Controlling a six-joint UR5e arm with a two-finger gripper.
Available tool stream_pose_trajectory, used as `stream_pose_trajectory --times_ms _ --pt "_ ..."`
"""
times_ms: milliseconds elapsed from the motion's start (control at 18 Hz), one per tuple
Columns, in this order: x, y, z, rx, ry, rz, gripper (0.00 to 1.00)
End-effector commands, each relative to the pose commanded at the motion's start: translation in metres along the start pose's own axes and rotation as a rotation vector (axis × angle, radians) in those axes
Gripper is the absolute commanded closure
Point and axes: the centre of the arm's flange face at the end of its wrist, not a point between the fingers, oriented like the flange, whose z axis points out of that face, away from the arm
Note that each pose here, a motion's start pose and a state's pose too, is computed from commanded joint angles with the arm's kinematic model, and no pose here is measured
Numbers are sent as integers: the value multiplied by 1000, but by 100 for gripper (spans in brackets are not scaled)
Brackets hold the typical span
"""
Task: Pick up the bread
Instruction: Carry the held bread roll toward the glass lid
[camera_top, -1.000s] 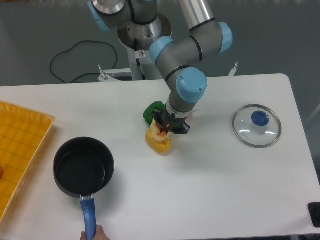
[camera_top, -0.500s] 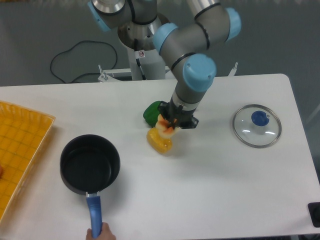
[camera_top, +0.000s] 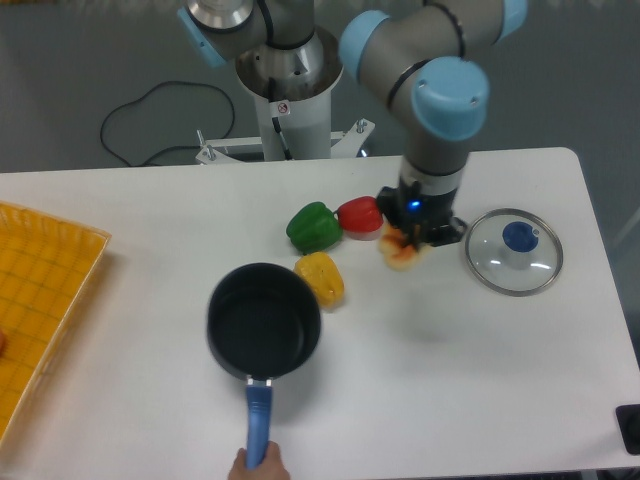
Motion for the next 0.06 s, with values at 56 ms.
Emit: stream_pose_trajectory --times_ms 56 --pt "-3 5 1 -9 0 3 100"
